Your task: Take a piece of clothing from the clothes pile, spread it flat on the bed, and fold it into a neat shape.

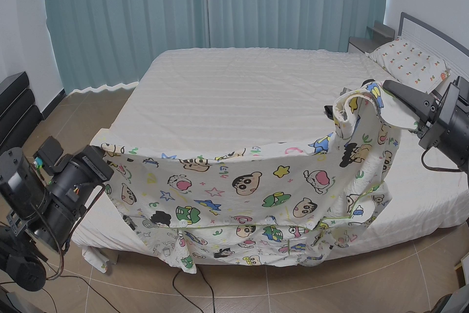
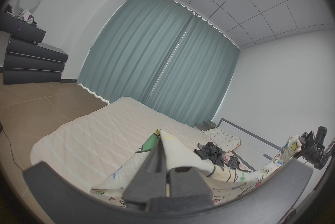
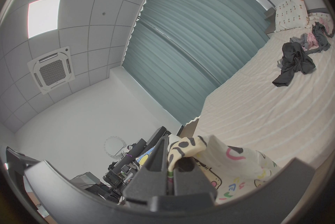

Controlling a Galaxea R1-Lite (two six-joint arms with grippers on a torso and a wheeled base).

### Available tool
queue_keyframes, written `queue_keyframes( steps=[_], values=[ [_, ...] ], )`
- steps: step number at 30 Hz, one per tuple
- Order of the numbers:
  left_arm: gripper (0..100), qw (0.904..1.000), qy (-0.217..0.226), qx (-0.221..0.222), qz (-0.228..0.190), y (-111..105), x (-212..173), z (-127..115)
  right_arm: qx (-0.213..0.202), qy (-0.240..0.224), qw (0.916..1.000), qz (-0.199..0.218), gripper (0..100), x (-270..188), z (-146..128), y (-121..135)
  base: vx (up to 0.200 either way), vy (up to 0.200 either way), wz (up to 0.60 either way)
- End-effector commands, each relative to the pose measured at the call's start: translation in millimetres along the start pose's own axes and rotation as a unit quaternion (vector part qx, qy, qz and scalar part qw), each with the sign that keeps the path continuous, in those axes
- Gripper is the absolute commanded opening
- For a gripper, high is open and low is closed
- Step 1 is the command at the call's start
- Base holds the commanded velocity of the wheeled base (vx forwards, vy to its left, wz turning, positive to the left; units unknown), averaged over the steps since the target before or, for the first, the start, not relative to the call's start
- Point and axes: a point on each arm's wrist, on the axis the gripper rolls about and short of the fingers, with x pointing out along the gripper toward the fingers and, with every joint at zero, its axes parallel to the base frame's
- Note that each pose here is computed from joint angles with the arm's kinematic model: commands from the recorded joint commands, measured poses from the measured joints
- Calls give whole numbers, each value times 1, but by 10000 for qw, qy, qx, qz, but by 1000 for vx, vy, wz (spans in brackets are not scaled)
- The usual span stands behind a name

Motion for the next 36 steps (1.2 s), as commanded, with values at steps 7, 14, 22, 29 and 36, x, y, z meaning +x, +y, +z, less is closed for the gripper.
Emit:
queue_keyframes(
  steps=[7, 14, 22, 29, 36],
  values=[
    [0, 9999, 22, 64, 111, -5, 52, -14, -148, -104, 9988, -463, 0, 36, -1, -42, 200, 0, 0],
    [0, 9995, 54, 109, 288, 0, 82, -20, -192, -178, 9982, -548, 0, 62, 4, -58, 200, 0, 0],
    [0, 9985, 207, 183, 475, 5, 114, -30, -239, -163, 9966, -769, 0, 89, 6, -83, 200, 0, 0],
    [0, 9962, 476, 270, 684, 16, 142, -53, -239, -216, 9950, -949, 0, 110, 5, -113, 200, 0, 0],
    [0, 9912, 897, 378, 901, 28, 164, -85, -213, -187, 9935, -1102, 0, 128, -3, -140, 171, 0, 0]
  ],
)
